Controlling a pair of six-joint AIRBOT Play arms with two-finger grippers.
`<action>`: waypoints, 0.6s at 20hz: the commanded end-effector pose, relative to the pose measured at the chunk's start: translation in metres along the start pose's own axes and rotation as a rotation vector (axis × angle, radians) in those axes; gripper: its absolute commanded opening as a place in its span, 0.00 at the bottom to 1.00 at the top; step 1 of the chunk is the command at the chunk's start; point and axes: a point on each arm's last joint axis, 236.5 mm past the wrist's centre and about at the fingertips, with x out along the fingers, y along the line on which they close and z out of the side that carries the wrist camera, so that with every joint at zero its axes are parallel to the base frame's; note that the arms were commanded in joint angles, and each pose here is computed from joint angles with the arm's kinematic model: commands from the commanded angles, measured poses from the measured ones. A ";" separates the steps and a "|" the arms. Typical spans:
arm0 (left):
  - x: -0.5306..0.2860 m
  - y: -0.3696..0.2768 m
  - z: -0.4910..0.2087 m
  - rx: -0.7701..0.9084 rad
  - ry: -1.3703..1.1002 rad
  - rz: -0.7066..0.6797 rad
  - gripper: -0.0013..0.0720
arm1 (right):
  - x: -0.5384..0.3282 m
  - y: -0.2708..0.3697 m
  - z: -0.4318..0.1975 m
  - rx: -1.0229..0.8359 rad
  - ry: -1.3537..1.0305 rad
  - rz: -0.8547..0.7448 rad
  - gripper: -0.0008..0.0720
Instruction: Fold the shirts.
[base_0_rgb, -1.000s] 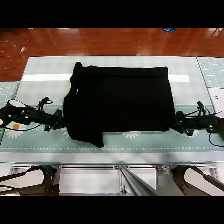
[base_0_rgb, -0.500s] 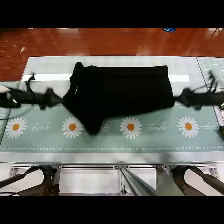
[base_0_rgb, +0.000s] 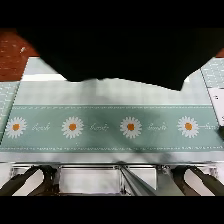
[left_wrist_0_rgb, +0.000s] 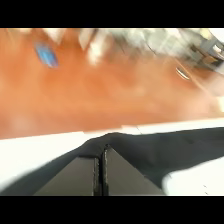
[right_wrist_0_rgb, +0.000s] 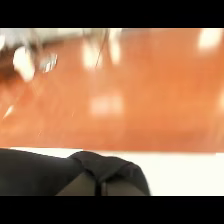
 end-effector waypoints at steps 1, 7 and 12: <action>-0.061 -0.052 0.055 0.209 -0.158 0.134 0.04 | -0.066 0.037 0.037 -0.129 -0.112 -0.056 0.04; -0.152 -0.070 0.034 0.394 -0.142 0.441 0.04 | -0.136 0.061 0.014 -0.207 -0.111 -0.160 0.04; -0.201 -0.079 0.018 0.426 -0.158 0.577 0.04 | -0.153 0.046 -0.024 -0.170 -0.027 -0.252 0.04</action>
